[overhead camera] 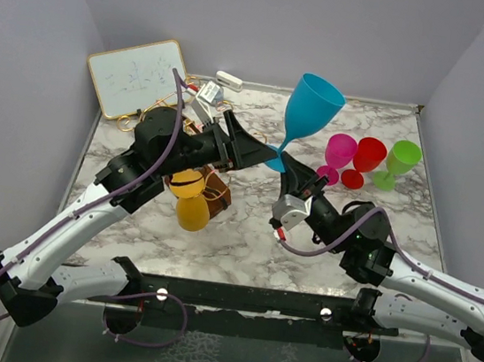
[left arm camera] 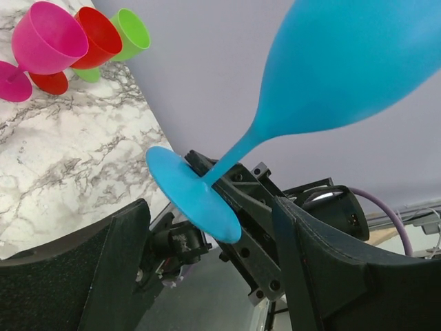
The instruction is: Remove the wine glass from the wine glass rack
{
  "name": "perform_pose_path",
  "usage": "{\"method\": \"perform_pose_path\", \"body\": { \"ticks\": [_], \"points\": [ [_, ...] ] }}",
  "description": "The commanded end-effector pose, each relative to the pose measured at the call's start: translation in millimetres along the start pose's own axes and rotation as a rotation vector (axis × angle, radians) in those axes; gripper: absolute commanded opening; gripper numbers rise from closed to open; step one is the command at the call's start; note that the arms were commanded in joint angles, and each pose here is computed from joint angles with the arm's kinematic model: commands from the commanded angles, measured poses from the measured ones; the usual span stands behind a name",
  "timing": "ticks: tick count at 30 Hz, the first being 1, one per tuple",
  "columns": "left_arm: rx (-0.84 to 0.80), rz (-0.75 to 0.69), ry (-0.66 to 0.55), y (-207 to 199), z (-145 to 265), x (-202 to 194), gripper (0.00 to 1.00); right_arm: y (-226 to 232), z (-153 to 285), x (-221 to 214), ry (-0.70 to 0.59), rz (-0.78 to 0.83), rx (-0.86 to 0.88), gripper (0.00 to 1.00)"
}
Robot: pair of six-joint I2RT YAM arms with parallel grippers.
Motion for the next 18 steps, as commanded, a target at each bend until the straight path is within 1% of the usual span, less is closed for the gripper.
{"method": "perform_pose_path", "body": {
  "ticks": [1, 4, 6, 8, 9, 11, 12, 13, 17, 18],
  "points": [
    [-0.050, -0.001, 0.007, -4.6, -4.9, 0.3, 0.70, -3.6, -5.1, 10.7, -0.022, 0.024, -0.039, 0.04],
    [-0.059, -0.002, 0.014, -4.2, -10.4, 1.1, 0.62, 1.0, -6.3, 14.4, -0.031, 0.033, -0.033, 0.04],
    [-0.076, 0.001, 0.023, -5.3, -13.4, 1.1, 0.52, 1.8, -6.7, 14.2, -0.024, 0.048, -0.036, 0.04],
    [-0.088, 0.003, 0.028, -6.0, -14.2, 0.7, 0.35, 5.7, -5.8, 16.2, -0.021, 0.057, -0.030, 0.04],
    [-0.090, 0.005, 0.028, -5.9, -13.7, 0.3, 0.24, 6.3, -5.0, 15.6, -0.015, 0.062, -0.032, 0.04],
    [-0.088, 0.005, 0.023, -5.4, -11.7, -0.6, 0.09, 6.9, -2.5, 12.9, -0.002, 0.065, -0.042, 0.06],
    [-0.086, 0.003, 0.018, -5.4, -9.9, -0.7, 0.03, 6.6, -1.1, 11.7, 0.004, 0.064, -0.047, 0.08],
    [-0.084, -0.004, 0.013, -6.0, -7.6, -0.7, 0.00, 6.4, 0.3, 10.7, 0.009, 0.056, -0.052, 0.14],
    [-0.034, -0.044, -0.038, -6.9, 3.4, 4.7, 0.00, 4.2, 8.1, 7.5, 0.044, -0.024, -0.055, 0.32],
    [-0.015, -0.060, -0.059, -7.8, 7.5, 7.6, 0.00, 3.9, 11.4, 6.8, 0.053, -0.054, -0.047, 0.34]
  ]
}}
Point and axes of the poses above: each gripper's point midway between its finger pads, its own z axis back along the fingers, its own y axis along the line the jaws close on, x = y × z, the point moved 7 cm from there along z, back along the fingers, and after that the axes turned 10 degrees about -z, right-handed, at the moved point
